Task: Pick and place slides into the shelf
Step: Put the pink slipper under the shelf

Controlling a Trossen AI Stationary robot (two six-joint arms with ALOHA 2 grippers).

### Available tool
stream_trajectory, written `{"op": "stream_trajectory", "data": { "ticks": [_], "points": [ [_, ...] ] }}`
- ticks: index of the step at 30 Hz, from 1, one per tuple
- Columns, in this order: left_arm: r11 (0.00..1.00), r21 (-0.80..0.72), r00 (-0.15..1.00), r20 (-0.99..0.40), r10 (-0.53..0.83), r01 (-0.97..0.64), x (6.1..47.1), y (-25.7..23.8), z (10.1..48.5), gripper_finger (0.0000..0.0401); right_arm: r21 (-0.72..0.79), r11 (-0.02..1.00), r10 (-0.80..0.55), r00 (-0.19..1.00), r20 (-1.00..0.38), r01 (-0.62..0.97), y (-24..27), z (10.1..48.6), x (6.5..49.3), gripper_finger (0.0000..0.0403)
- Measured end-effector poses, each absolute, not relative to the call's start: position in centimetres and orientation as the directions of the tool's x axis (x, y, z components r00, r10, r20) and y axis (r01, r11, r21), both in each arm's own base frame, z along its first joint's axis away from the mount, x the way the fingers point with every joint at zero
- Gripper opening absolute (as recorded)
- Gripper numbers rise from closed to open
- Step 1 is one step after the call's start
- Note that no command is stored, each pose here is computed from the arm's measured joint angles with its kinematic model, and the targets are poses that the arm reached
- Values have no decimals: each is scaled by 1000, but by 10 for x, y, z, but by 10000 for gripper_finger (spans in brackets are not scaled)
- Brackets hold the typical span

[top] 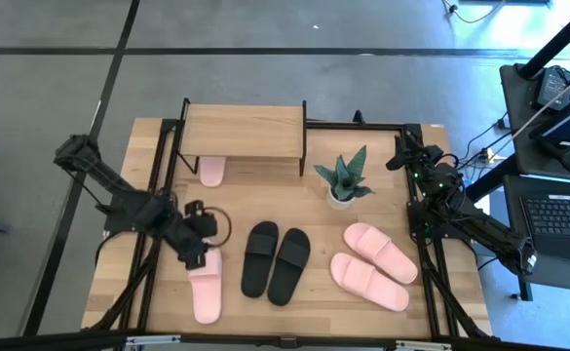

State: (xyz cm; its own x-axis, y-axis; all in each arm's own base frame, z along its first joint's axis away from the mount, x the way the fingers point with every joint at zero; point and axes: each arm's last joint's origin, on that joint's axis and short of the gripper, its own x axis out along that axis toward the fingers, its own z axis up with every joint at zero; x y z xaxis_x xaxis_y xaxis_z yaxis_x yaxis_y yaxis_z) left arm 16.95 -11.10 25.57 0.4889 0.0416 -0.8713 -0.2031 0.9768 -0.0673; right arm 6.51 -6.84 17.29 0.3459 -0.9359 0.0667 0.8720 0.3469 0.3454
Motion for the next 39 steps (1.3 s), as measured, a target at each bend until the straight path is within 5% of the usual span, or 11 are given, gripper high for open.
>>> {"op": "stream_trajectory", "data": {
  "ticks": [11, 21, 26, 39],
  "points": [
    [974, 49, 326, -937, 122, -222, 188, -176, 263, 177, 344, 346, -936, 346, 62, 873, -68, 172, 65, 200],
    [944, 135, 160, -969, 190, -301, 200, -229, 218, 177, 342, 346, -936, 346, 62, 874, -68, 172, 65, 200],
    [934, 174, 34, -980, 194, -313, 202, -236, 198, 177, 339, 346, -936, 346, 62, 875, -68, 172, 65, 200],
    [877, 319, -76, -947, 313, -359, 198, -228, 192, 176, 340, 346, -936, 346, 63, 874, -68, 172, 65, 200]
  ]
}}
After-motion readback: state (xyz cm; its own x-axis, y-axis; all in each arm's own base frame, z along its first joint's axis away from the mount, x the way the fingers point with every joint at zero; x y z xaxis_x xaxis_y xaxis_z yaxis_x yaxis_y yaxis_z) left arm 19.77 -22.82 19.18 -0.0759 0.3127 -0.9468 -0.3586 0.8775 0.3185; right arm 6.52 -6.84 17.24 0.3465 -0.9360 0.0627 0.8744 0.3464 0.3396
